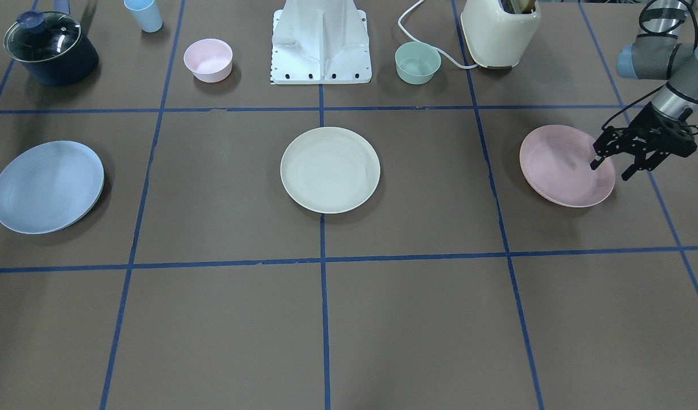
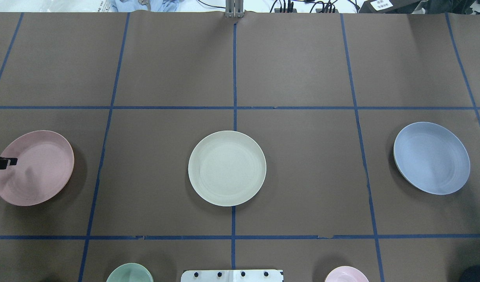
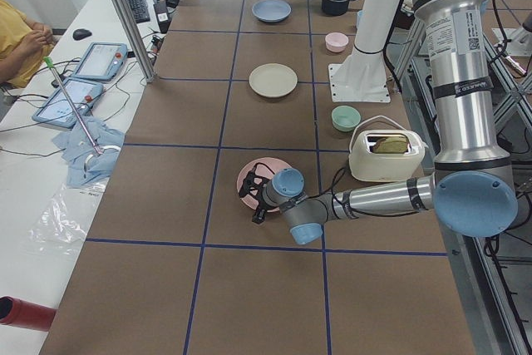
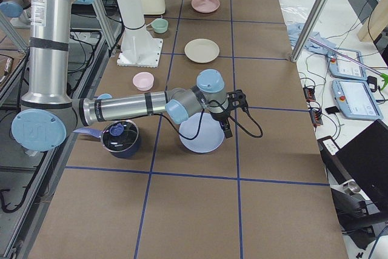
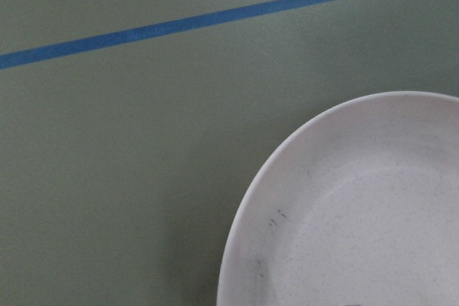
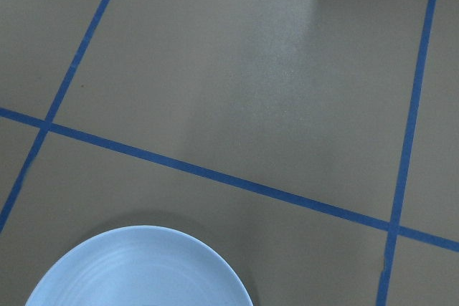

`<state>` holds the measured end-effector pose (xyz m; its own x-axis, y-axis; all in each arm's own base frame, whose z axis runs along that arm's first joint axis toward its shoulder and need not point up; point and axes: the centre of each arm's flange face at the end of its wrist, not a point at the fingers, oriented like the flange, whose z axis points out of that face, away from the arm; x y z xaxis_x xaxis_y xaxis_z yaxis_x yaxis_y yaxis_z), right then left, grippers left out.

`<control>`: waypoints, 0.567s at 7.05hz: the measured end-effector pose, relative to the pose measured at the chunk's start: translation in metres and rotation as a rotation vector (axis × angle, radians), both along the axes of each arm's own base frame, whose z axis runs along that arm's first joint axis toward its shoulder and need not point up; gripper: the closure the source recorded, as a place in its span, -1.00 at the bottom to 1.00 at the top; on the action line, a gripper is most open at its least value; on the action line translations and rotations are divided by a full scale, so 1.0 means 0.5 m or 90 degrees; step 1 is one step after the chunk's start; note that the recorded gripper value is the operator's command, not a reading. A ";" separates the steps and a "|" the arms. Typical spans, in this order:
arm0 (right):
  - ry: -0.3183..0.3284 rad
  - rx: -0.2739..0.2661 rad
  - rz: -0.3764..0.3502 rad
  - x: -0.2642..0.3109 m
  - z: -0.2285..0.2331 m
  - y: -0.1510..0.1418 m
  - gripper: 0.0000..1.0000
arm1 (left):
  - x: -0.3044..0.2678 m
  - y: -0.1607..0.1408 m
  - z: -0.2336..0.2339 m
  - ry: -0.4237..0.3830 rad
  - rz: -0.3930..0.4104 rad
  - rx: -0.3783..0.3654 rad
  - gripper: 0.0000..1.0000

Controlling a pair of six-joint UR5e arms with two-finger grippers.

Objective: Stack three plates with pink and blue
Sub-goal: 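Grasp the rim of the pink plate with the left gripper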

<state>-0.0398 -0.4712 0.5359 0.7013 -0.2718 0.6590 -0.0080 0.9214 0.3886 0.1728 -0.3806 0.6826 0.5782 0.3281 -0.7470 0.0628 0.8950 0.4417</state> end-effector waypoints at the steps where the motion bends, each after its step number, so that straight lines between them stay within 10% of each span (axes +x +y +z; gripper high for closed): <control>1: 0.000 0.000 0.000 0.000 0.001 0.000 -1.00 | 0.003 0.002 0.001 -0.001 0.003 0.001 1.00; 4: -0.001 0.001 0.001 0.000 -0.003 0.000 -1.00 | 0.008 0.001 -0.030 0.018 0.019 0.012 1.00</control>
<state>-0.0398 -0.4710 0.5343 0.7006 -0.2725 0.6595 -0.0093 0.9207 0.3902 0.1768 -0.3803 0.6675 0.5469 0.3590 -0.7564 0.0486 0.8883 0.4567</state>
